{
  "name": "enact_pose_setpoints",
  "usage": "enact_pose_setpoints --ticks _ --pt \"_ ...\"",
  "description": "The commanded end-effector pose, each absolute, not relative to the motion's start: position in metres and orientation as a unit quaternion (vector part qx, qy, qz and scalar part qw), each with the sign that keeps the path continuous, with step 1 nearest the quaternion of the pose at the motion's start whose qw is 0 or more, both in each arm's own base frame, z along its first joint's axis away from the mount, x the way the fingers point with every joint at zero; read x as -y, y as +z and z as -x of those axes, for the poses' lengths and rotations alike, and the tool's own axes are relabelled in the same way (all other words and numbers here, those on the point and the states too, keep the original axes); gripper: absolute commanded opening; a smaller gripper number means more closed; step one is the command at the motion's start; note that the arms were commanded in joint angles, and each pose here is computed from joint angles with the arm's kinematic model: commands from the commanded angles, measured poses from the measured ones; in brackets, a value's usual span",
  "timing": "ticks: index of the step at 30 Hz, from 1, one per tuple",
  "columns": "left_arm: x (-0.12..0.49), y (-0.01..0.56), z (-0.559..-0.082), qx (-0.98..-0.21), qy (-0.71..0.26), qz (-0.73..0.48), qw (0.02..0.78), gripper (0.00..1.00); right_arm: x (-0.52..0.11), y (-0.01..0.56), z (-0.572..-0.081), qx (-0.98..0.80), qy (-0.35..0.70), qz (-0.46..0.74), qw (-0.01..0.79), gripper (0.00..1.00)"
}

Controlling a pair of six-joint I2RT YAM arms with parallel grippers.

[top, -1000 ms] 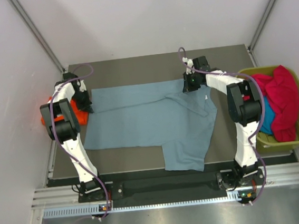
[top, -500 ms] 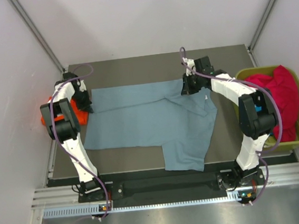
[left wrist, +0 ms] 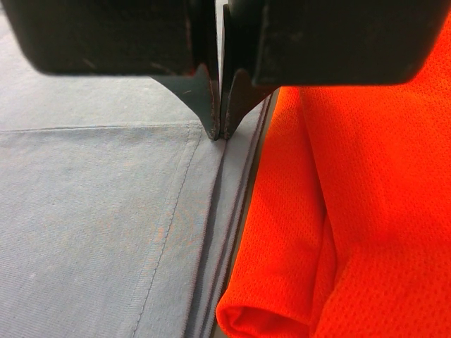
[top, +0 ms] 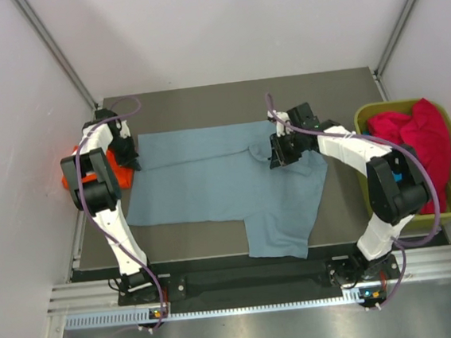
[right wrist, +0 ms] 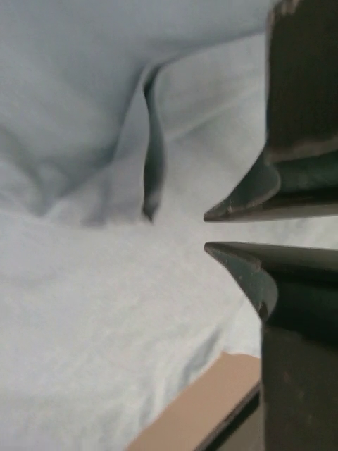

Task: Fold and stack the t-shirts
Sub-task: Fold the tshirt

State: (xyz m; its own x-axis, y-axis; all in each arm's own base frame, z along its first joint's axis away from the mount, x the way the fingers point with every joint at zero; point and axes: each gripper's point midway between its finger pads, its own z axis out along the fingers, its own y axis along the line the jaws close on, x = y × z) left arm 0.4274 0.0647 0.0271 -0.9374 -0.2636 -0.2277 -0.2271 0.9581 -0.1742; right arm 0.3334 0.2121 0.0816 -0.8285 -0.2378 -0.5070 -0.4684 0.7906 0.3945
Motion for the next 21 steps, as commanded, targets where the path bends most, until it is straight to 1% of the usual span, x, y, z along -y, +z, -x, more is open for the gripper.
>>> enact_pose_setpoints --ticks 1,4,7,11,14,15,21 --pt "-0.074 0.025 -0.433 -0.982 -0.058 0.123 0.130 0.00 -0.228 0.120 -0.321 -0.895 0.284 0.229 0.257 0.22" --pt "-0.072 0.027 -0.438 -0.980 -0.068 0.130 0.132 0.00 -0.233 0.129 -0.314 -0.886 0.287 0.247 0.267 0.36" --pt "-0.071 0.030 -0.442 -0.979 -0.070 0.134 0.138 0.00 -0.221 0.140 -0.326 -0.890 0.254 0.230 0.301 0.36" --pt "-0.072 0.032 -0.442 -0.979 -0.067 0.132 0.140 0.00 -0.203 0.126 -0.342 -0.896 0.247 0.209 0.304 0.35" --pt "-0.072 0.030 -0.437 -0.980 -0.065 0.134 0.136 0.00 -0.195 0.117 -0.365 -0.898 0.249 0.189 0.309 0.34" --pt "-0.071 0.030 -0.434 -0.980 -0.065 0.132 0.133 0.00 -0.192 0.106 -0.372 -0.903 0.246 0.181 0.302 0.34" --pt "-0.071 0.028 -0.422 -0.981 -0.059 0.131 0.128 0.00 -0.184 0.095 -0.428 -0.904 0.240 0.150 0.320 0.34"
